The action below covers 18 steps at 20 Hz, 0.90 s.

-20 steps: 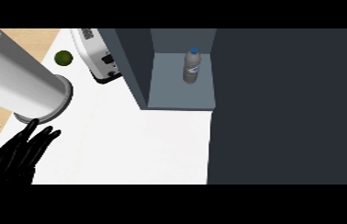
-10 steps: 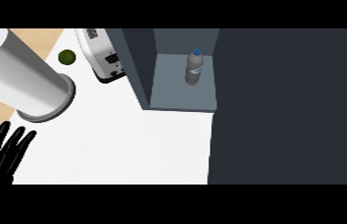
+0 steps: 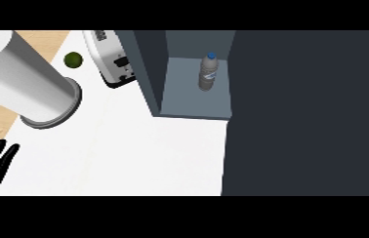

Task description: Pick up the bottled water, place it into the cabinet and close the cabinet

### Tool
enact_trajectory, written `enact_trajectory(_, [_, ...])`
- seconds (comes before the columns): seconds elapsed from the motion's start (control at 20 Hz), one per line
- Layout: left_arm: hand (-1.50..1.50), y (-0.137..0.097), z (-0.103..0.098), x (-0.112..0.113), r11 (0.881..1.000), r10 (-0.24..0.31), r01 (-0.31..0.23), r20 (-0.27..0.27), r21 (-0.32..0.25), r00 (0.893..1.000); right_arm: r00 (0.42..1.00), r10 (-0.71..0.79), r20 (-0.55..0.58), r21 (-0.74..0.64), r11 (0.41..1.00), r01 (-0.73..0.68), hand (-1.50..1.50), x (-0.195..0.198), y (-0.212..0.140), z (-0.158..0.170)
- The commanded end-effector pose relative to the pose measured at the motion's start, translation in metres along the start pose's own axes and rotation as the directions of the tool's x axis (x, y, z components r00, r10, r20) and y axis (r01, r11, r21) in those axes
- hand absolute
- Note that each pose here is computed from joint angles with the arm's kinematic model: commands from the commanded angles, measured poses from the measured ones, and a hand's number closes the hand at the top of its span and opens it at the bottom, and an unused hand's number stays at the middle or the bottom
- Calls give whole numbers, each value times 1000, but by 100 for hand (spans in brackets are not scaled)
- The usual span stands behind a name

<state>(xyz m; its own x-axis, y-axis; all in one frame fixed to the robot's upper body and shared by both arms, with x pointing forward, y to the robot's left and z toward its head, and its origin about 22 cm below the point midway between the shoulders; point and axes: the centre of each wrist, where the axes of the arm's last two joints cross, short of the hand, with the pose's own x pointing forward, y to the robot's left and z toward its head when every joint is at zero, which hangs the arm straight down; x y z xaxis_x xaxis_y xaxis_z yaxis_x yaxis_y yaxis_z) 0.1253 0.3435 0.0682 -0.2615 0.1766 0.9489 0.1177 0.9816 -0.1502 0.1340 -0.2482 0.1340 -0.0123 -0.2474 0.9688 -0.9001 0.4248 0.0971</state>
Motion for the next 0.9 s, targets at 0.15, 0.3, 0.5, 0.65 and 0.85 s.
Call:
enact_trajectory(0.15, [-150, 14, 4, 9, 1000, -13, 13, 0, -19, 1000, 984, 177, -17, 24, 984, -177, 150, 34, 26, -34])
enact_trajectory(0.3, [-150, 19, 7, 11, 1000, -5, 5, 2, -18, 1000, 987, 161, 5, 26, 987, -161, 150, 36, 25, -50])
enact_trajectory(0.5, [-150, 27, 6, 18, 999, -1, 1, 4, -32, 1000, 992, 125, 26, 25, 992, -125, 150, 33, 20, -76])
enact_trajectory(0.65, [-150, 34, 9, 22, 999, -18, 18, -3, -30, 1000, 995, 90, 32, 6, 996, -90, 150, 31, 18, -100])
enact_trajectory(0.85, [-150, 39, 11, 25, 999, 0, 1, 18, -42, 1000, 999, 46, 25, -11, 999, -45, 150, 32, 22, -136])
